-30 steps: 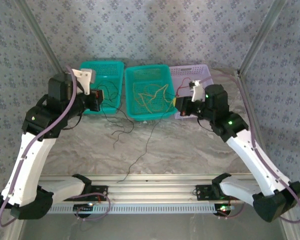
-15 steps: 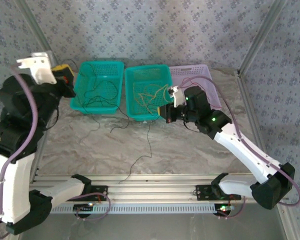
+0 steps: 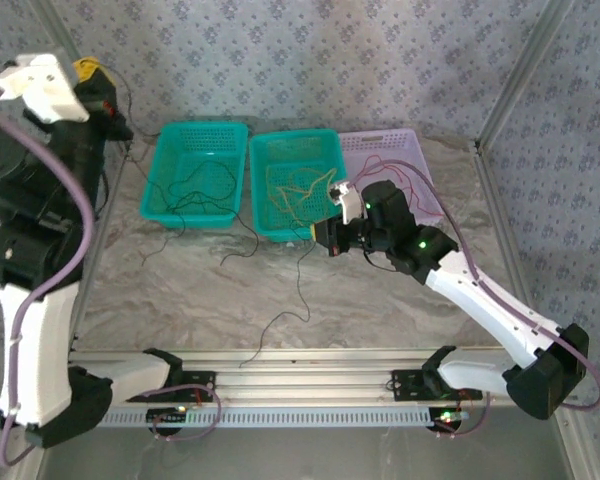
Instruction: Untangle the cables
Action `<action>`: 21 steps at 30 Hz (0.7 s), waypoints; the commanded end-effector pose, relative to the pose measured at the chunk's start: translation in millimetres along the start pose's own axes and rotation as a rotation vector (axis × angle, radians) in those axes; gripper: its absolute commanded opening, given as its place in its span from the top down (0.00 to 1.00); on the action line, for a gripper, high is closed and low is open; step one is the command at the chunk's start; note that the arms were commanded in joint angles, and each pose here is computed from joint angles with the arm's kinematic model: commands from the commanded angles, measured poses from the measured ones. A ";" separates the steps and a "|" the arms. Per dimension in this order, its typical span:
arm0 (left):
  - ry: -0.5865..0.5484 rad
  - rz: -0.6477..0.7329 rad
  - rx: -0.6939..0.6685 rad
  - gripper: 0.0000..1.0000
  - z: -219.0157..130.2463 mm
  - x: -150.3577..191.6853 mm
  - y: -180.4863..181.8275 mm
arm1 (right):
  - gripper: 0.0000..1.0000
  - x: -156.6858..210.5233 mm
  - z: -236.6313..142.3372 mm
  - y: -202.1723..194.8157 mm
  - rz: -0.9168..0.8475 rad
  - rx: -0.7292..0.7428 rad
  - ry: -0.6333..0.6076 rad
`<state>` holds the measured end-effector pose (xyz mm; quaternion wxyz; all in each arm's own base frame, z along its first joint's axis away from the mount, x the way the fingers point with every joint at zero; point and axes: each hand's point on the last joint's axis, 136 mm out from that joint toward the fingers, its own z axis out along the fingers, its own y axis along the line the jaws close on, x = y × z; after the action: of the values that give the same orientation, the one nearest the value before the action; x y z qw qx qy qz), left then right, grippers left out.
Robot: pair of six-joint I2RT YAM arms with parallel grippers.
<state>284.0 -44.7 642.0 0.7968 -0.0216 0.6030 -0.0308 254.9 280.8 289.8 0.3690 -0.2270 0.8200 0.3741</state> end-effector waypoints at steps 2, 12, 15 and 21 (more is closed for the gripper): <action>-0.029 0.006 -0.007 1.00 47.3 15.9 3.2 | 1.00 -11.1 -19.5 20.7 -0.070 -0.044 -0.053; 0.111 -0.080 -0.079 1.00 144.5 130.6 41.7 | 1.00 -4.6 -46.0 33.4 -0.110 -0.067 -0.068; 0.167 -0.104 -0.089 1.00 166.4 172.8 49.2 | 1.00 1.7 -47.9 32.3 -0.109 -0.064 -0.054; 0.309 -0.173 -0.091 1.00 182.8 265.5 52.3 | 1.00 12.0 -46.9 26.1 -0.105 -0.048 -0.040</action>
<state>524.8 -7.7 442.0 0.6805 -0.0944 0.7256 -0.0388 216.7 261.3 321.8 0.4072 -0.2592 0.7868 0.3845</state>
